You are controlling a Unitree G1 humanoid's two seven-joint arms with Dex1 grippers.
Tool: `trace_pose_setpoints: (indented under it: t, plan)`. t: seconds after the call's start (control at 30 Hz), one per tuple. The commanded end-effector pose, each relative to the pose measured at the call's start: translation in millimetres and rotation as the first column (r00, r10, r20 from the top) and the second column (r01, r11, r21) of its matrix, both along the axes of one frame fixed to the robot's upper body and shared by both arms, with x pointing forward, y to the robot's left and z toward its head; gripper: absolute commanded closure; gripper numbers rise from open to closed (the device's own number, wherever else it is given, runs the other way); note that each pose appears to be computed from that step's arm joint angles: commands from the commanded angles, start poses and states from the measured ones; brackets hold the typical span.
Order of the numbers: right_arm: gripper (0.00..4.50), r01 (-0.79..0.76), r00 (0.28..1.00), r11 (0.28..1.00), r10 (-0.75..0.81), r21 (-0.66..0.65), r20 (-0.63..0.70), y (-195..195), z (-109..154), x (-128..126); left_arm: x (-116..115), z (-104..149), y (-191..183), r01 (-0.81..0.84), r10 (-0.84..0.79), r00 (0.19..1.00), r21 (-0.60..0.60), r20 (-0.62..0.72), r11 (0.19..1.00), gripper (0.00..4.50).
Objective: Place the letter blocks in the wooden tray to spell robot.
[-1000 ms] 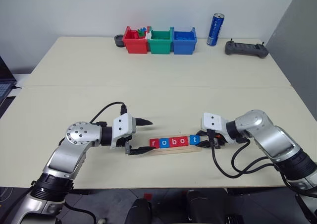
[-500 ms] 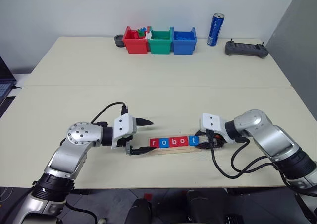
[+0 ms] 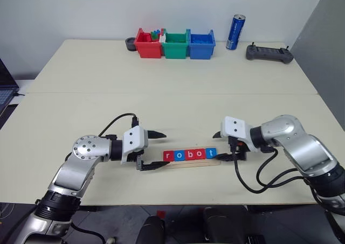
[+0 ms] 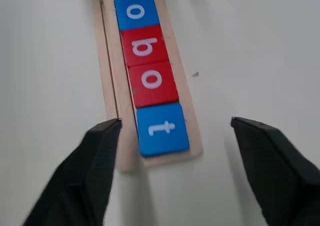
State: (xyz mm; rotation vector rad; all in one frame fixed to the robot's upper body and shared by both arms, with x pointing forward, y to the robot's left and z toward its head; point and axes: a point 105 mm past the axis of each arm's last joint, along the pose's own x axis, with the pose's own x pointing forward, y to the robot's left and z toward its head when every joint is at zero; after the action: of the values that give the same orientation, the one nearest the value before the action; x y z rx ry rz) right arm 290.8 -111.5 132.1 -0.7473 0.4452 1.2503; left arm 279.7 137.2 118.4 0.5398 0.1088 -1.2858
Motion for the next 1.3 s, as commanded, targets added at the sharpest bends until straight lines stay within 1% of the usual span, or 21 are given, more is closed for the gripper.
trace_pose_setpoints:
  t: [0.03, 0.23, 0.27, 0.63, 0.8, 1.0, 1.13, 1.23, 1.3]
  plan:
    - [2.05, -0.010, 0.999, 0.999, 0.012, -0.037, 0.052, -7.4, 1.4, -4.1, 1.1, 6.7, 1.3, 0.012, -0.012, 0.999, -0.003, 0.037, 1.000, 0.00]
    - [4.31, -0.031, 0.998, 0.996, 0.036, -0.084, 0.057, -9.6, -8.9, -5.2, 3.3, 7.4, 0.8, 0.019, -0.018, 0.999, -0.001, 0.041, 1.000, 0.00]
    - [4.47, -0.032, 0.998, 0.996, 0.037, -0.088, 0.059, -8.9, -10.5, -4.5, 3.3, 7.4, 0.8, 0.019, -0.019, 0.999, -0.001, 0.042, 1.000, 0.00]
    - [4.47, -0.064, 0.996, 0.994, 0.069, -0.089, 0.049, 3.0, -18.5, -4.0, 1.6, 5.7, 2.4, 0.020, -0.020, 0.999, 0.001, 0.041, 1.000, 0.00]
    - [4.47, -0.080, 0.995, 0.995, 0.083, -0.058, 0.050, 10.7, -14.7, -5.2, 1.6, 5.8, 1.3, 0.020, -0.020, 0.999, -0.001, 0.043, 1.000, 0.00]
    - [4.47, -0.072, 0.996, 0.996, 0.075, -0.061, 0.046, 7.2, -14.4, -5.7, 1.4, 7.6, -1.2, 0.020, -0.020, 0.999, -0.010, 0.041, 1.000, 0.00]
    - [4.47, -0.049, 0.999, 0.999, 0.049, -0.014, 0.020, 3.3, -4.7, -8.9, 2.0, 10.8, 0.6, 0.011, -0.010, 0.999, -0.020, 0.038, 1.000, 0.00]
    - [3.89, 0.004, 1.000, 0.997, -0.006, 0.079, 0.025, -0.1, 11.1, -8.9, 1.2, 16.1, 5.2, -0.008, 0.009, 0.999, -0.035, 0.034, 0.999, 0.00]
    - [3.22, 0.022, 0.999, 0.990, -0.025, 0.142, 0.023, -2.5, 21.5, -12.3, 1.2, 19.1, 8.5, -0.028, 0.029, 0.999, -0.037, 0.039, 0.999, 0.00]
